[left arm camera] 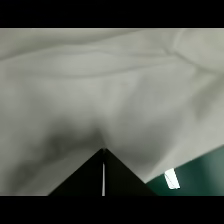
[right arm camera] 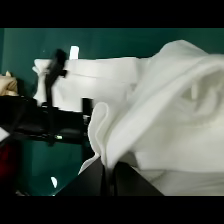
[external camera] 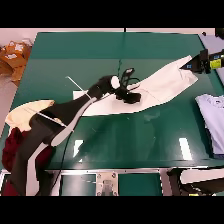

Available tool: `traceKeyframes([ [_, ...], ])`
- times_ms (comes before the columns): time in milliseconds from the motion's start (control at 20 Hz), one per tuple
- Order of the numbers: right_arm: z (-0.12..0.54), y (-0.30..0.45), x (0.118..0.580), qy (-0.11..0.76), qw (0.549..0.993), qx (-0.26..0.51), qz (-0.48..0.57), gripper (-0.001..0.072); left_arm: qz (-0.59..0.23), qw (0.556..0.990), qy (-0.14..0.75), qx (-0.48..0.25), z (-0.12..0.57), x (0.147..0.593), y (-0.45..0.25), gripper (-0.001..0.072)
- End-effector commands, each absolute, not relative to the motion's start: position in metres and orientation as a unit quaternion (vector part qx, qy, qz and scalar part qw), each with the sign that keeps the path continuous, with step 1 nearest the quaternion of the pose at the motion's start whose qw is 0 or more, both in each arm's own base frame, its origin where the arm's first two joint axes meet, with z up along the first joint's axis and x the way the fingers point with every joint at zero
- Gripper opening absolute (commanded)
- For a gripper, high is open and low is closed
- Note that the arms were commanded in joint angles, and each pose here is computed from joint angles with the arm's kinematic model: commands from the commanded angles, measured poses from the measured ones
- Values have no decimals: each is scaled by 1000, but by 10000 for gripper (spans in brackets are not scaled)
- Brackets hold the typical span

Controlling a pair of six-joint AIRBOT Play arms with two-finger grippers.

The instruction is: Fold the shirts.

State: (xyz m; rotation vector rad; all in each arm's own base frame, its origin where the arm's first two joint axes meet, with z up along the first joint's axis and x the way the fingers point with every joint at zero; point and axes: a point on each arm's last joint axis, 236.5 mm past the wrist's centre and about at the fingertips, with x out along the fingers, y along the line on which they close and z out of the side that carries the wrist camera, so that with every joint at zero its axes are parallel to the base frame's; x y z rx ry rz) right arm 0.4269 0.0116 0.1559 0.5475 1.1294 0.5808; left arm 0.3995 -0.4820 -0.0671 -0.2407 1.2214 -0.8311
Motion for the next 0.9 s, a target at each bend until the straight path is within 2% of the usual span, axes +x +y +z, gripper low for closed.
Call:
traceKeyframes([
  [0,201,53,404,501,779,229,299,15,-386,713,563,-159,-87,380,-518,21],
  [250,177,57,401,533,768,214,282,15,-411,681,593,-126,-67,366,-496,21],
  [400,165,69,397,548,753,219,291,15,-405,677,614,-37,-33,374,-433,21],
  [550,170,108,392,549,739,208,330,15,-280,712,638,87,11,403,-309,22],
  [650,172,143,393,545,737,201,346,16,-187,739,632,137,51,419,-229,22],
  [750,174,191,397,534,737,198,363,15,-110,763,618,154,89,426,-166,22],
  [850,168,251,401,521,738,196,382,15,-66,780,606,140,117,429,-123,22],
])
